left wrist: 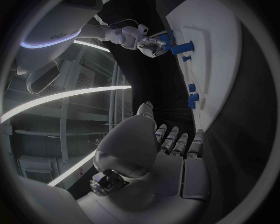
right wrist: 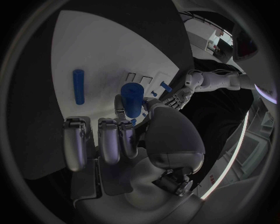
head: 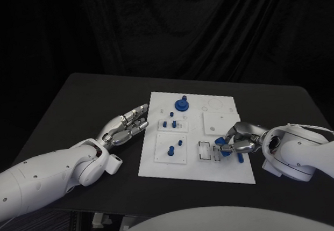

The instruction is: Assemble the parts on the task board

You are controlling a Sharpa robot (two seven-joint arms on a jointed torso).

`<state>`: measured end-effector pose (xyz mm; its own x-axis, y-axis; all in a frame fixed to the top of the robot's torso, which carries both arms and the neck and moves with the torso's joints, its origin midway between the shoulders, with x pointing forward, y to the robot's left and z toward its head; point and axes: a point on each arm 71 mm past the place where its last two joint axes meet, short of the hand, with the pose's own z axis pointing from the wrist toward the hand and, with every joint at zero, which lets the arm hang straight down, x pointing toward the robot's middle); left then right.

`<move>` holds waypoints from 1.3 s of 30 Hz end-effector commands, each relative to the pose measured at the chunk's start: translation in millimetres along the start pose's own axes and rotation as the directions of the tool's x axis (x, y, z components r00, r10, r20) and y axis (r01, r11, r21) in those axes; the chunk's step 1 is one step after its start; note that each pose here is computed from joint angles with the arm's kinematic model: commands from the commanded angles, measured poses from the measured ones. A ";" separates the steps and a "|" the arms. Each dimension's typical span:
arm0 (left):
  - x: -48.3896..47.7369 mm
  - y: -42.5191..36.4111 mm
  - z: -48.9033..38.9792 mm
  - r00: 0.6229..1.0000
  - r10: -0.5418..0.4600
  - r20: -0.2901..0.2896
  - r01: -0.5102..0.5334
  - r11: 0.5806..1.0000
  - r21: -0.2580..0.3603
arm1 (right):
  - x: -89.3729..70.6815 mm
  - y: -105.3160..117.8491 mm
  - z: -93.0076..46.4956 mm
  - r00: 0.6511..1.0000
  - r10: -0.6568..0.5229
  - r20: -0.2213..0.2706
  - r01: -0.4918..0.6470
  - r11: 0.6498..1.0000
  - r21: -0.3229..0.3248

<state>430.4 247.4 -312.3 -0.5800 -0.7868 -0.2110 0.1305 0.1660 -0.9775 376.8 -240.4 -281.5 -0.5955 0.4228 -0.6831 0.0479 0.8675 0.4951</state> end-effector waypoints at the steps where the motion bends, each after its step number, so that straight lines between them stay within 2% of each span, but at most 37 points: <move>1: 2.0 -4.8 0.5 1.000 -0.013 -0.008 0.013 0.998 0.069 | 6.8 -3.8 0.7 0.977 0.192 -0.093 -0.184 0.979 0.092; 5: 2.2 -4.7 0.8 1.000 -0.013 -0.008 0.013 0.998 0.069 | 10.4 -2.8 2.5 0.964 0.229 -0.135 -0.213 0.970 0.119; 11: 2.9 -4.6 1.8 1.000 -0.013 -0.010 0.014 0.997 0.070 | 12.7 -1.7 6.9 0.956 0.245 -0.159 -0.224 0.964 0.141; 29: 3.2 -4.0 2.7 1.000 -0.014 -0.012 0.015 0.997 0.069 | 12.8 9.1 17.1 0.958 0.254 -0.134 -0.244 0.966 0.087; 39: 3.5 -3.6 3.0 1.000 -0.015 -0.014 0.016 0.998 0.068 | 16.1 12.5 19.4 0.956 0.243 -0.163 -0.231 0.969 0.087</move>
<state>431.9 244.9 -313.5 -0.5839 -0.7843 -0.2096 0.1299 0.1646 -0.9778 382.3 -217.8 -297.2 -0.6862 0.5728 -0.4484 0.2550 0.7667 0.5892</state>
